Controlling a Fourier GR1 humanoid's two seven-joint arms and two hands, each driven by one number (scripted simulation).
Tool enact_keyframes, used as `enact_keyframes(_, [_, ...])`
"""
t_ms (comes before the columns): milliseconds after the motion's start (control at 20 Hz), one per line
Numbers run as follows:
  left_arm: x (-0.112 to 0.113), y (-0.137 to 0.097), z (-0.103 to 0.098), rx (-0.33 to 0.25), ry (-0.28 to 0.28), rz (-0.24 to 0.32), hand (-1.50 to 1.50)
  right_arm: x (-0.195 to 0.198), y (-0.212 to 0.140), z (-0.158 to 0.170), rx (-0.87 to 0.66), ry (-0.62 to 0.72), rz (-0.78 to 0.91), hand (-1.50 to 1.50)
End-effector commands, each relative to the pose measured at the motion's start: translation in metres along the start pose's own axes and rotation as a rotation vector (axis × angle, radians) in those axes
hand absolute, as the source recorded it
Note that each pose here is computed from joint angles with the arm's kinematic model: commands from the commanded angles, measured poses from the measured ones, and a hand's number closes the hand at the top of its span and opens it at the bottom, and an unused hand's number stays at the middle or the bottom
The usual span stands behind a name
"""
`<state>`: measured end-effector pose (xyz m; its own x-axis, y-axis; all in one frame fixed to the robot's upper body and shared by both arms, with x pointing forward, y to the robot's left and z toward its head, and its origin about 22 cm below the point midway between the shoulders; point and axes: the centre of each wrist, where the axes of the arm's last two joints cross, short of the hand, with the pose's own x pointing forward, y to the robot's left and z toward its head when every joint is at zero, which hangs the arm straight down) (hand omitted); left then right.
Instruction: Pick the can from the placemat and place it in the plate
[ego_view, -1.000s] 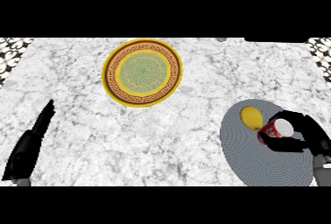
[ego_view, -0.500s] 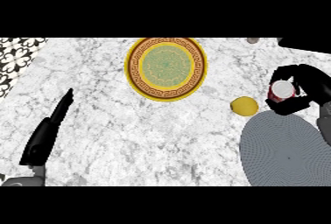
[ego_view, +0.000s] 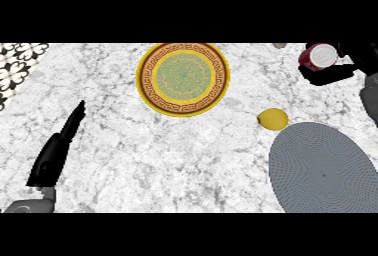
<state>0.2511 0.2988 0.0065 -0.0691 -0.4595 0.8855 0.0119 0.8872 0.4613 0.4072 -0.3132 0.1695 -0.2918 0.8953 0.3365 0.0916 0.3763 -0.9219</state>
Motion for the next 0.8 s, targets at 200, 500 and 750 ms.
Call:
enact_keyframes(200, [-0.002, 0.008, 0.000, 0.048, 0.046, -0.010, 0.00, 0.047, 0.000, -0.056, -0.030, -0.365, -0.208, 1.50])
enact_keyframes(500, [-0.017, 0.018, 0.024, 0.060, 0.072, -0.020, 0.00, 0.090, 0.024, -0.087, 0.037, -0.495, -0.280, 1.50])
enact_keyframes(750, [-0.010, 0.026, 0.011, 0.084, 0.081, -0.010, 0.00, 0.158, 0.037, -0.111, 0.080, -0.516, -0.322, 1.50])
